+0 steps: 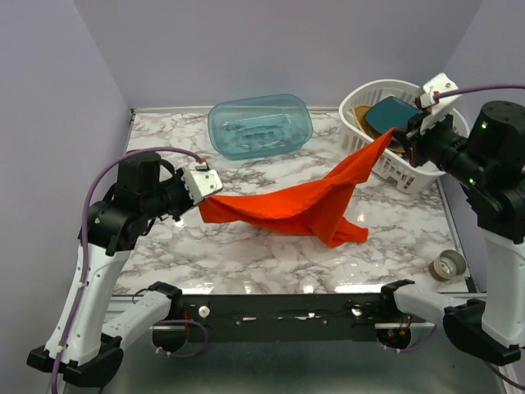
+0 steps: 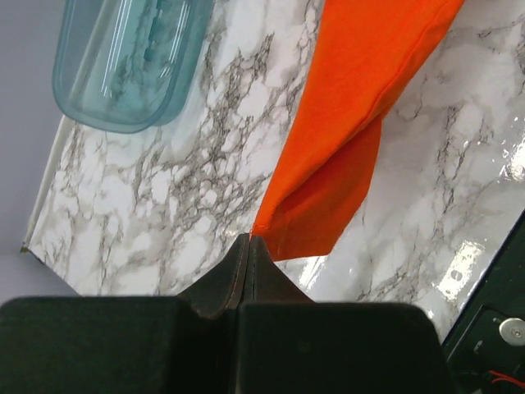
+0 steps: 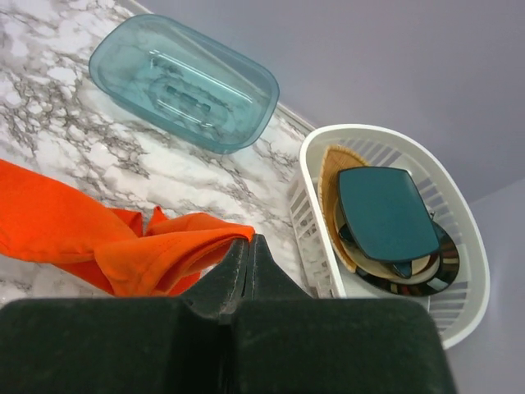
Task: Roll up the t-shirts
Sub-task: Flatten out the T-shirt at the center of the board.
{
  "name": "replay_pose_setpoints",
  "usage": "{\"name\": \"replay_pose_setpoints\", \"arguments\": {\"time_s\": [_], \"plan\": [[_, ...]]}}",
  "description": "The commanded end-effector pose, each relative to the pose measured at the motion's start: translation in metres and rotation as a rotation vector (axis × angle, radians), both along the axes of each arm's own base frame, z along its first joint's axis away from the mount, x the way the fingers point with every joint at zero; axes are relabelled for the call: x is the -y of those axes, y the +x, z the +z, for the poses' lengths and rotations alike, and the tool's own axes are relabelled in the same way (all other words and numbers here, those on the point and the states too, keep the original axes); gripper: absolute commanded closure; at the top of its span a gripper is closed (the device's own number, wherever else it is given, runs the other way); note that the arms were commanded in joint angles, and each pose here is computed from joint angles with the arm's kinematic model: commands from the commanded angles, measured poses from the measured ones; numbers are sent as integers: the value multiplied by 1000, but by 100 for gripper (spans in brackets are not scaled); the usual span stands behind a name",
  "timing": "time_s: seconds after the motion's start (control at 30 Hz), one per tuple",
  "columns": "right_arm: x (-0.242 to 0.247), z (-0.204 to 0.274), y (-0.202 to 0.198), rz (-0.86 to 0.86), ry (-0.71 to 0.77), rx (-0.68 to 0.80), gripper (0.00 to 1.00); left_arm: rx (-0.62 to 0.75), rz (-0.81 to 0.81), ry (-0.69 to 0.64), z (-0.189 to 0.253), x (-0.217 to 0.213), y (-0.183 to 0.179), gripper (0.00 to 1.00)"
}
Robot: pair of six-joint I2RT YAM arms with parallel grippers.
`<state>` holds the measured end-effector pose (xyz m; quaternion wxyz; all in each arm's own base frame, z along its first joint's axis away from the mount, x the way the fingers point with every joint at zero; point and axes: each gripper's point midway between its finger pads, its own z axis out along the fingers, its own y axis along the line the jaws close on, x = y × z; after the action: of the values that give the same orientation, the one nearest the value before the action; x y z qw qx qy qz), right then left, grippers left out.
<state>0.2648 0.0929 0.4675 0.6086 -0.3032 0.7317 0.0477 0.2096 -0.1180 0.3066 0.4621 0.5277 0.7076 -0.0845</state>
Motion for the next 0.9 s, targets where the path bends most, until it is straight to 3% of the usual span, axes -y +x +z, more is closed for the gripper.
{"name": "replay_pose_setpoints", "arguments": {"time_s": [0.0,0.27,0.43,0.63,0.87], "plan": [[25,17,-20,-107,-1,53,100,33,163,-15,14,-25,-2,100],[83,132,-18,-410,5,412,99,461,432,-220,154,-61,27,100],[103,149,-28,-495,-58,485,99,650,555,-316,224,-86,14,100],[127,169,-48,-589,-170,589,99,802,565,-383,284,-99,-19,100],[106,183,-91,-412,-74,671,100,786,496,-433,291,-92,-57,100]]}}
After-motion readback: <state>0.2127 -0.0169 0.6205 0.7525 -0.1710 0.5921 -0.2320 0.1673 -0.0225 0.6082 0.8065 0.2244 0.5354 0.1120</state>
